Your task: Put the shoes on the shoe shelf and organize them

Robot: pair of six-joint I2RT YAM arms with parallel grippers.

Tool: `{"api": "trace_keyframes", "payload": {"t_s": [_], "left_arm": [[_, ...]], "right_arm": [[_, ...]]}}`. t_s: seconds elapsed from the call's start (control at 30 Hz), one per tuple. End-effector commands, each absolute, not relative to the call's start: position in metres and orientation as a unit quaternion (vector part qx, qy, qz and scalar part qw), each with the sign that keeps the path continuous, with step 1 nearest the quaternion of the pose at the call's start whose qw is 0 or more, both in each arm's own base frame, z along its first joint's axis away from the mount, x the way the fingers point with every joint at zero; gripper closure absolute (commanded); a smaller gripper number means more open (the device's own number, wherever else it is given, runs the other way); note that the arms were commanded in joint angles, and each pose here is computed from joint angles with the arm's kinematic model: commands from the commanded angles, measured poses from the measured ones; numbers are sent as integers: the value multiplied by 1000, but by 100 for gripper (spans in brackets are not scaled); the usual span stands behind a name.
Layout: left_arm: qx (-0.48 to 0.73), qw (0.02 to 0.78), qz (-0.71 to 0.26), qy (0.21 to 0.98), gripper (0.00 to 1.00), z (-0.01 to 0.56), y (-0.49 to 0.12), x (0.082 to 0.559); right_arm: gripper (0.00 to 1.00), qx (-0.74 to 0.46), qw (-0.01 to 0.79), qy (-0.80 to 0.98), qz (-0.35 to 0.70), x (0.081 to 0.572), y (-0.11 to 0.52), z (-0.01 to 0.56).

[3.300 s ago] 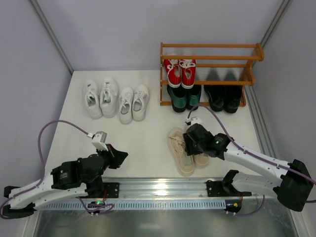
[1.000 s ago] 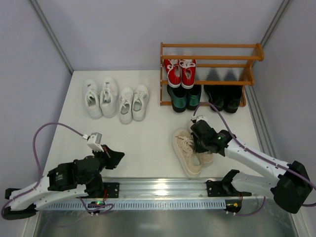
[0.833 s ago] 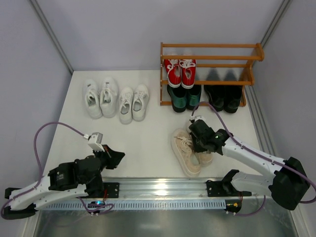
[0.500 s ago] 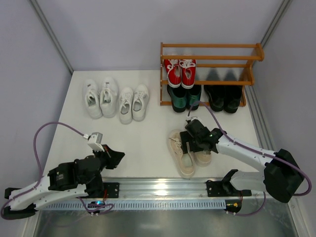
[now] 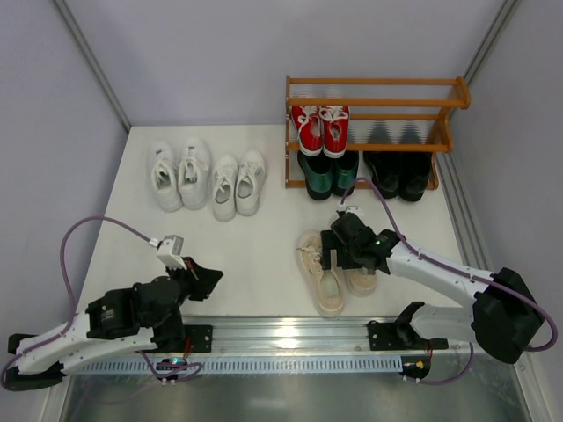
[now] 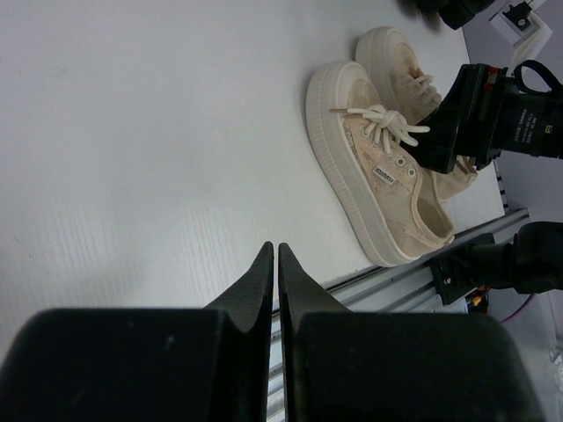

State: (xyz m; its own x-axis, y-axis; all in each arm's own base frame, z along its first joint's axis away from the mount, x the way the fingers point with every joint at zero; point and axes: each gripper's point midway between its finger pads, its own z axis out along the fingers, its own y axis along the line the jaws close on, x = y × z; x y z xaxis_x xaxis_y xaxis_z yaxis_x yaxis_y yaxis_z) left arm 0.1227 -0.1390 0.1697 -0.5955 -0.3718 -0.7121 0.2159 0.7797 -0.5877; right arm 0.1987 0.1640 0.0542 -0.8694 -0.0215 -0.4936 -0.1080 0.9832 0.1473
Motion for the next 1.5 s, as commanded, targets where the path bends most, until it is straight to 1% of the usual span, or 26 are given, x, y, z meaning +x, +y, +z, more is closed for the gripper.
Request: {"api": "trace_keyframes", "payload": {"t_s": [0.0,0.17,0.3,0.43,0.63,0.7,0.8,0.83,1.07,1.1,1.2,1.23,1.27,1.3,1.37,1.4,1.47], "left_arm": [[-58,467,-330,818,100,178,-135,129],[-65,471,-337,812,100,175,-136,130],[-61,474,-335,812,100,175,-137,131],[-58,473,-333,813,100,175,-139,131],[-61,475,-338,810,100,176,-138,131],[-62,475,-339,810,100,176,-136,131],[-64,475,-341,809,100,176,-135,130],[-64,475,-340,809,100,176,-134,130],[-68,475,-342,808,100,177,-132,130],[-69,476,-342,807,100,177,-131,130],[-70,475,-343,808,100,178,-130,129],[-69,474,-340,809,100,176,-129,129],[-70,474,-341,809,100,177,-129,129],[-71,473,-342,809,100,177,-129,129],[-72,474,-344,808,100,177,-128,129],[-72,474,-344,808,100,177,-128,129],[-72,474,-342,808,100,176,-128,129]], "right_arm": [[0,-5,289,952,98,219,175,64],[0,28,288,954,83,216,168,64],[0,85,302,946,77,217,160,66],[0,109,306,943,74,217,157,68],[0,85,292,950,77,214,168,63],[2,65,287,952,83,211,175,62],[6,27,286,953,97,205,185,62],[10,15,284,954,98,201,189,62],[25,-34,263,960,94,185,192,58],[30,-38,255,962,93,182,192,55],[37,-42,240,965,95,176,194,50],[42,-44,237,966,95,174,194,49],[44,-47,234,966,95,172,195,47],[54,-45,232,967,98,171,196,48],[61,-48,230,967,101,169,197,48],[71,-46,230,967,103,169,198,49],[82,-46,233,965,109,170,200,52]]}}
